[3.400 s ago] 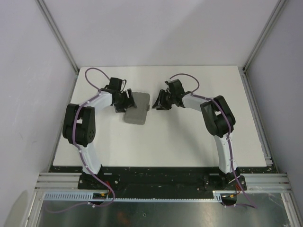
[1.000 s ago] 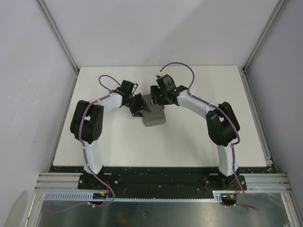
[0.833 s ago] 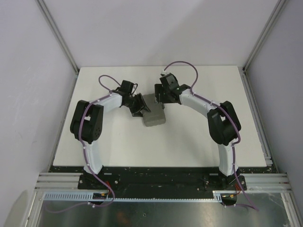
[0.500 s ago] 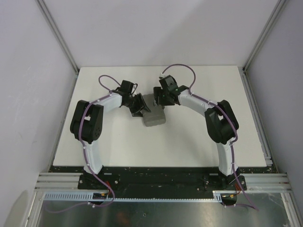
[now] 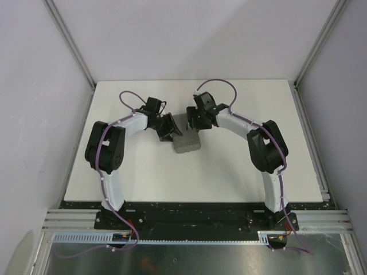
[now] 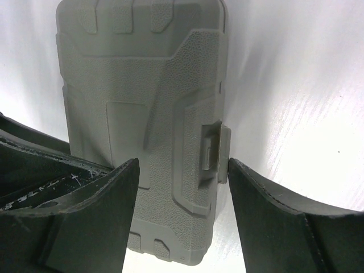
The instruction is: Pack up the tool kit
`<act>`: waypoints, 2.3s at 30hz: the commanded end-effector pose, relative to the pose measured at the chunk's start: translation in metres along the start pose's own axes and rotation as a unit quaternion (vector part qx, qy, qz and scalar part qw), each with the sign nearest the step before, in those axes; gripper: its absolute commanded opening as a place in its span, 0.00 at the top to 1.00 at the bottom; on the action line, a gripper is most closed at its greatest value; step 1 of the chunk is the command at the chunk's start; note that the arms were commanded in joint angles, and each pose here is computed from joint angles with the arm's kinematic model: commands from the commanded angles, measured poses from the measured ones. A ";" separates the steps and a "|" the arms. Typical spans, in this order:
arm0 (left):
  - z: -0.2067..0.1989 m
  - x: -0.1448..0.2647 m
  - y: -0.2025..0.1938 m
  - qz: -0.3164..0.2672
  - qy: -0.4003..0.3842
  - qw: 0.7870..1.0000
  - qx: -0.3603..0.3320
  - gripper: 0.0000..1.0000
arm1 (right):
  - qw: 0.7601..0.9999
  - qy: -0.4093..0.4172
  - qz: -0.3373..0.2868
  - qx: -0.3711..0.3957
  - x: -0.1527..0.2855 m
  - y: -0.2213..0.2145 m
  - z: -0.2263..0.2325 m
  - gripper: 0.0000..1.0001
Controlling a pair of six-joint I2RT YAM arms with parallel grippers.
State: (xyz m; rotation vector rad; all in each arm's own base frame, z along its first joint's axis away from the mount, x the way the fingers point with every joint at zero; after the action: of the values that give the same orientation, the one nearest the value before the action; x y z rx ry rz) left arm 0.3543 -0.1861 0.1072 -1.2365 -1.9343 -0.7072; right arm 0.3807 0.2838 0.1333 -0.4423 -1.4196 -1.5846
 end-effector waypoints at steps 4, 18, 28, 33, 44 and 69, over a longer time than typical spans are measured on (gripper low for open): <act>0.030 -0.016 -0.011 0.034 0.062 0.997 -0.006 0.45 | 0.999 0.030 0.017 -0.002 -0.008 -0.003 0.011 0.38; 0.018 -0.023 -0.015 0.060 0.031 0.997 -0.043 0.67 | 0.997 -0.029 0.062 0.041 -0.027 -0.025 0.033 0.69; 0.016 -0.022 -0.015 0.055 0.033 0.997 -0.053 0.63 | 0.994 -0.055 0.080 0.048 -0.032 -0.035 0.032 0.85; 0.004 -0.003 -0.002 0.002 0.039 0.996 -0.077 0.46 | 0.998 -0.059 0.000 0.038 -0.002 0.006 0.034 0.64; -0.007 0.074 0.037 -0.162 0.069 0.977 -0.118 0.10 | 0.991 -0.054 -0.122 -0.033 0.085 0.056 -0.008 0.37; 0.046 0.282 -0.069 -0.487 0.098 0.838 -0.226 0.01 | 0.866 -0.330 -0.353 -0.129 0.313 -0.070 -0.134 0.24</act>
State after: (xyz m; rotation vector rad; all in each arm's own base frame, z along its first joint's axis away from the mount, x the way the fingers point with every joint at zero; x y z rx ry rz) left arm 0.2025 -0.0385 0.3021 -0.3434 -2.2588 -1.7450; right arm 0.2245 0.0538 0.2909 -0.6466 -1.9324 -2.2995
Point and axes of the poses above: each gripper's point midway between its finger pads, its own x axis back along the fingers, its own z axis along the line the jaws close on, y = z × x, the point moved 8 cm from there along x, back along the fingers, and after that the axes turned 4 degrees about x, right-handed, at the moved point
